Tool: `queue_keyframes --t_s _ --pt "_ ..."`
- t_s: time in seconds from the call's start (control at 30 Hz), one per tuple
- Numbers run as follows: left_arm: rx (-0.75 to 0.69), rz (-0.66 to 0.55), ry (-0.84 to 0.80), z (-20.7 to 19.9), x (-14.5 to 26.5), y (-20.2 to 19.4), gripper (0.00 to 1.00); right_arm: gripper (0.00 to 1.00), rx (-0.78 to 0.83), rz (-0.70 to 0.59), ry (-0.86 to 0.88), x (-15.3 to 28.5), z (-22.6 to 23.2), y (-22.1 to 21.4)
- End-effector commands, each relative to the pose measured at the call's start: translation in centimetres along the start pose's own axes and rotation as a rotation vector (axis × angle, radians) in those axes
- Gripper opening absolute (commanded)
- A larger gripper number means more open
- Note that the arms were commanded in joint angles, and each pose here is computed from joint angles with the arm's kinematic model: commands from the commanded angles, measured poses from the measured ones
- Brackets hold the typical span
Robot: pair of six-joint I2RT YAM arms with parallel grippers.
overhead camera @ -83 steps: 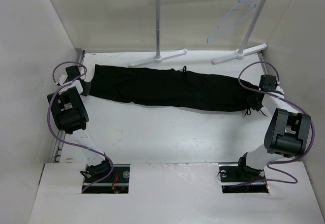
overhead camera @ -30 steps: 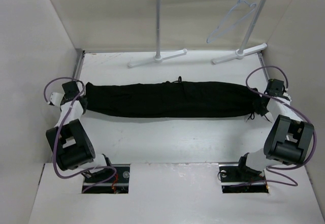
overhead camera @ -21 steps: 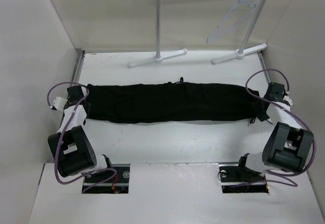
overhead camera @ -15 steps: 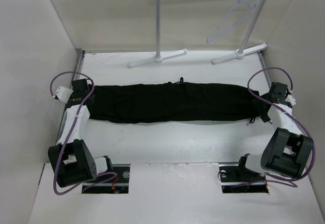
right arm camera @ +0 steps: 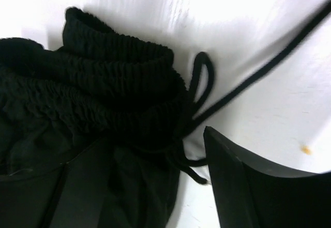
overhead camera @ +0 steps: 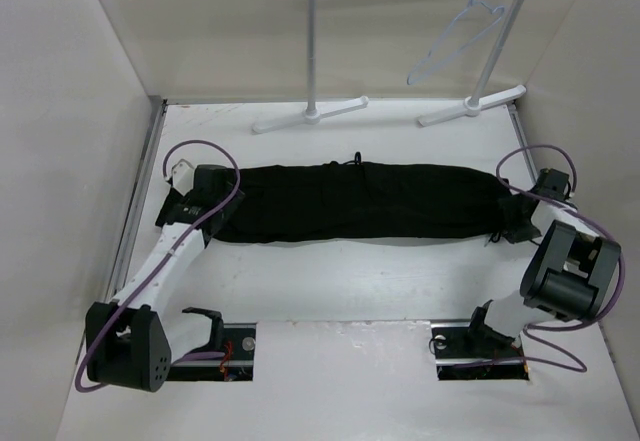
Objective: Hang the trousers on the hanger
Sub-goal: Fold the trousers at the center of the board.
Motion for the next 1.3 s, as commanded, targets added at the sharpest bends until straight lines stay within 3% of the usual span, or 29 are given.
queue_keyframes --t_s 0.0,0.13,0.17,0.27,0.33,0.6,0.83,1.1,1.27 --pt "0.011 0.01 -0.065 -0.6 0.6 -0.1 0.53 0.72 -0.058 -0.019 0.08 -0.7 2.2 0.5" --pt "0.017 0.012 -0.072 -0.5 0.7 0.2 0.52 0.71 -0.063 -0.017 0.08 -0.8 2.2 0.4" --pt "0.017 0.01 -0.074 -0.5 0.8 0.3 0.52 0.44 -0.132 -0.035 0.068 -1.7 2.8 0.4" --pt "0.023 0.004 -0.077 -0.5 1.0 0.5 0.51 0.18 -0.136 -0.058 0.056 -1.3 2.9 0.7" --pt "0.025 0.002 -0.086 -0.7 1.3 0.7 0.51 0.1 -0.121 -0.12 0.047 -0.1 2.7 1.5" --pt "-0.045 0.053 -0.165 -3.9 3.8 -1.0 0.52 0.08 -0.056 -0.504 0.028 11.8 0.8 6.7" --pt "-0.112 0.08 -0.263 -7.3 8.1 -2.2 0.54 0.09 0.057 -0.699 0.166 22.1 2.7 8.0" --pt "-0.071 0.046 -0.257 -5.2 9.6 0.2 0.58 0.1 0.29 -0.648 0.444 27.5 9.3 2.4" --pt "-0.005 0.01 -0.263 -4.4 9.9 2.5 0.59 0.1 0.432 -0.57 0.566 29.7 15.9 -4.3"
Point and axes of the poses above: each gripper's point midway between its finger pads, its own x axis back along the fingers, its own z axis along the line the jaws close on, y = z × x, the point moved 9 cm from there along x, back along the fingers, and after that the axes turned 15 degrees about x, right-handed, at the moved point
